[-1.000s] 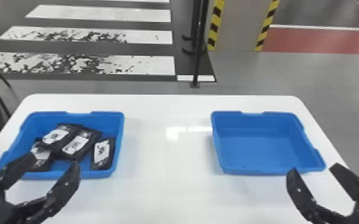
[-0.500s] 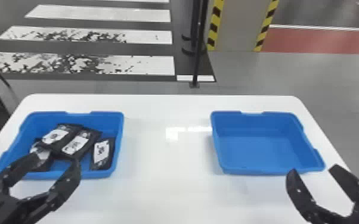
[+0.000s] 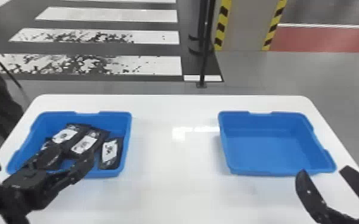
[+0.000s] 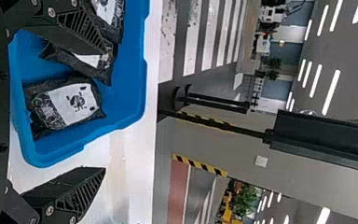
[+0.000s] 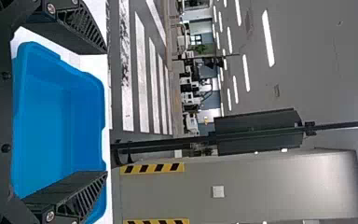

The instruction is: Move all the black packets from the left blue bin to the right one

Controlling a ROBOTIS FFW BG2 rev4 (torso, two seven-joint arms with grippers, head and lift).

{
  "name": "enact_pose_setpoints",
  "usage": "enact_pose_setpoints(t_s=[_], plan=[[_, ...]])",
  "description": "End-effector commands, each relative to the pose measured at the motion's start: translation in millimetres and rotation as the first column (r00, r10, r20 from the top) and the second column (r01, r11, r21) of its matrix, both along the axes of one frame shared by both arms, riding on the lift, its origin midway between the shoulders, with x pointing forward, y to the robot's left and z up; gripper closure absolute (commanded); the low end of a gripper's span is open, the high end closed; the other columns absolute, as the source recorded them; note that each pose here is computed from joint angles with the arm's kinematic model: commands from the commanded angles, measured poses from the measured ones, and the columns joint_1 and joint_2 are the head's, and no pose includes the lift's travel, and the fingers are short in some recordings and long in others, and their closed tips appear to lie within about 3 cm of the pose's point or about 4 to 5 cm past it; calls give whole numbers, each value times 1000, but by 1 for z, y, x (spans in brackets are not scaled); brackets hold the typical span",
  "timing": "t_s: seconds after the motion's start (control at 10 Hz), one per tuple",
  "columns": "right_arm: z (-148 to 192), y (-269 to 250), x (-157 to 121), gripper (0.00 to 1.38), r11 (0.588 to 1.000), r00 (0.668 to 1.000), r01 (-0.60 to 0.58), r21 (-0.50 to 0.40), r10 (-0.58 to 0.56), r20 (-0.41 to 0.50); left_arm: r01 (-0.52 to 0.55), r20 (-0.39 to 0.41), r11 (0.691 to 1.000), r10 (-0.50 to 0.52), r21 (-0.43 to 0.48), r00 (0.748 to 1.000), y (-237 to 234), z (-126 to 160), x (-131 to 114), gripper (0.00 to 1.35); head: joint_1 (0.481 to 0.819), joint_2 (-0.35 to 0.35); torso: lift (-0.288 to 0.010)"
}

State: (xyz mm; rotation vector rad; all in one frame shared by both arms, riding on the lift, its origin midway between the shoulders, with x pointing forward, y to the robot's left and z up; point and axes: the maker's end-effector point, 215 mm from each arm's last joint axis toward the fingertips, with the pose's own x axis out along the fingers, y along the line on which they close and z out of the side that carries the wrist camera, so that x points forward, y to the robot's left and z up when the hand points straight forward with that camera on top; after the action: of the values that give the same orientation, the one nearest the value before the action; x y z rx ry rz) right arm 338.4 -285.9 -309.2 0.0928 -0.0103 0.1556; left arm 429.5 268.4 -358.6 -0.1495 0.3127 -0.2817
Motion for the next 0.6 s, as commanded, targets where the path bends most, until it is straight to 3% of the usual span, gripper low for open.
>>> enact_pose_setpoints(t_s=[0.0,0.3,0.5], plan=[[-2,1,1,101,1000,1000,-2,9,2,-2,-14,-54,1000,14,-6,998,8,-15,19,153,695,-28,-140],[-5,2,4,101,1000,1000,-5,13,5,-1,25,-183,996,-39,-81,982,-9,-46,47,156,695,-9,-140],[-8,3,6,101,1000,1000,-10,17,10,-2,52,-264,991,-83,-122,961,-24,-63,50,157,695,-37,-140]])
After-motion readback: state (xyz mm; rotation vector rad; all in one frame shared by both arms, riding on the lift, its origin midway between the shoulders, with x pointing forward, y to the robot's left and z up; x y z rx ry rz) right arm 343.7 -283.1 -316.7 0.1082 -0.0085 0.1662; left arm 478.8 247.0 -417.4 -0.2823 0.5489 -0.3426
